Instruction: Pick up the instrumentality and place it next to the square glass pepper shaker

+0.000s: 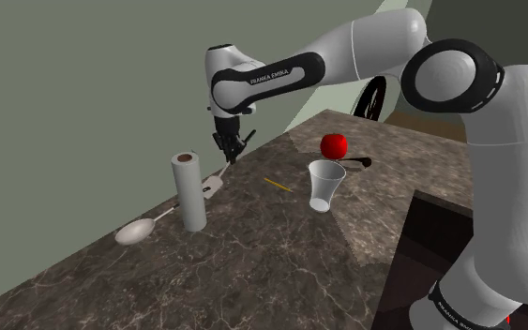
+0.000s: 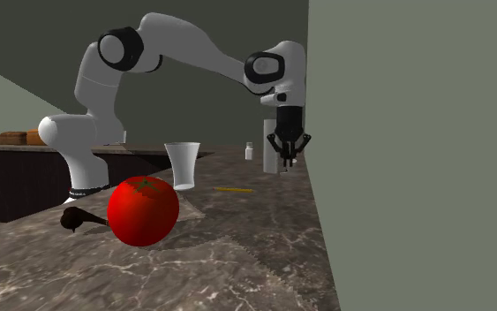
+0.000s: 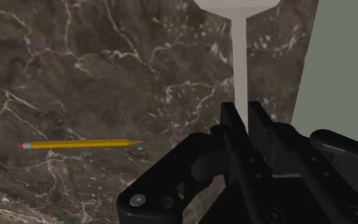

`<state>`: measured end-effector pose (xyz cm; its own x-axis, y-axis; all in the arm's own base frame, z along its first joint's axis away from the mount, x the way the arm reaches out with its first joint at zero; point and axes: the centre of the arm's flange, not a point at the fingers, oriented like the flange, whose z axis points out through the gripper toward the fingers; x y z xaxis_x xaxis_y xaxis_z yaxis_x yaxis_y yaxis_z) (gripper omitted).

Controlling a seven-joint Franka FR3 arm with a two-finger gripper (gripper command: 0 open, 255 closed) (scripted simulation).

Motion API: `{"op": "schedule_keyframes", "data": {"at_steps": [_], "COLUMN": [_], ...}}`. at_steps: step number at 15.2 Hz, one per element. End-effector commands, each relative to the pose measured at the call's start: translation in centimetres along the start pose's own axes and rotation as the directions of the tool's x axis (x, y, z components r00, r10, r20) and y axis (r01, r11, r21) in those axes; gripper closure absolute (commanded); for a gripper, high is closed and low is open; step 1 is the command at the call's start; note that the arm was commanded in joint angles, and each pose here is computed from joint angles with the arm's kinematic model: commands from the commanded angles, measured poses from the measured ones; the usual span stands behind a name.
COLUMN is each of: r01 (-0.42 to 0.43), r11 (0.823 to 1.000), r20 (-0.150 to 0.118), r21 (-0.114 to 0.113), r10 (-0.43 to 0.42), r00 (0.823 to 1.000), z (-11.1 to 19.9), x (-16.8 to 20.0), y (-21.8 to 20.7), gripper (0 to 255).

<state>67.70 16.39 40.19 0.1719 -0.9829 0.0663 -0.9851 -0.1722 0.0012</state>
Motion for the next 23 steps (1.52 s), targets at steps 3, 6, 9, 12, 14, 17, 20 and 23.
{"op": "schedule_keyframes", "data": {"at_steps": [3, 6, 9, 12, 14, 17, 20, 23], "r01": [0.000, 0.000, 0.000, 0.000, 0.000, 0.000, 0.000, 0.000], "r11": [1.000, 1.000, 1.000, 1.000, 1.000, 1.000, 1.000, 1.000], "r20": [0.000, 0.000, 0.000, 0.000, 0.000, 0.000, 0.000, 0.000], "r21": [0.000, 0.000, 0.000, 0.000, 0.000, 0.000, 0.000, 0.000], "r10": [0.000, 0.000, 0.000, 0.000, 0.000, 0.000, 0.000, 0.000], "r00": [1.000, 1.000, 1.000, 1.000, 1.000, 1.000, 1.000, 1.000], "z": [-2.1, -3.7, -5.3, -6.9, -7.9, -9.5, -10.2, -10.4], "x": [0.1, 0.2, 0.3, 0.4, 0.4, 0.6, -0.4, -3.2], "y": [-0.1, -0.1, -0.1, -0.1, -0.1, -0.1, 0.8, 3.5], "gripper": [255, 255, 255, 255, 255, 255, 255, 255]}}
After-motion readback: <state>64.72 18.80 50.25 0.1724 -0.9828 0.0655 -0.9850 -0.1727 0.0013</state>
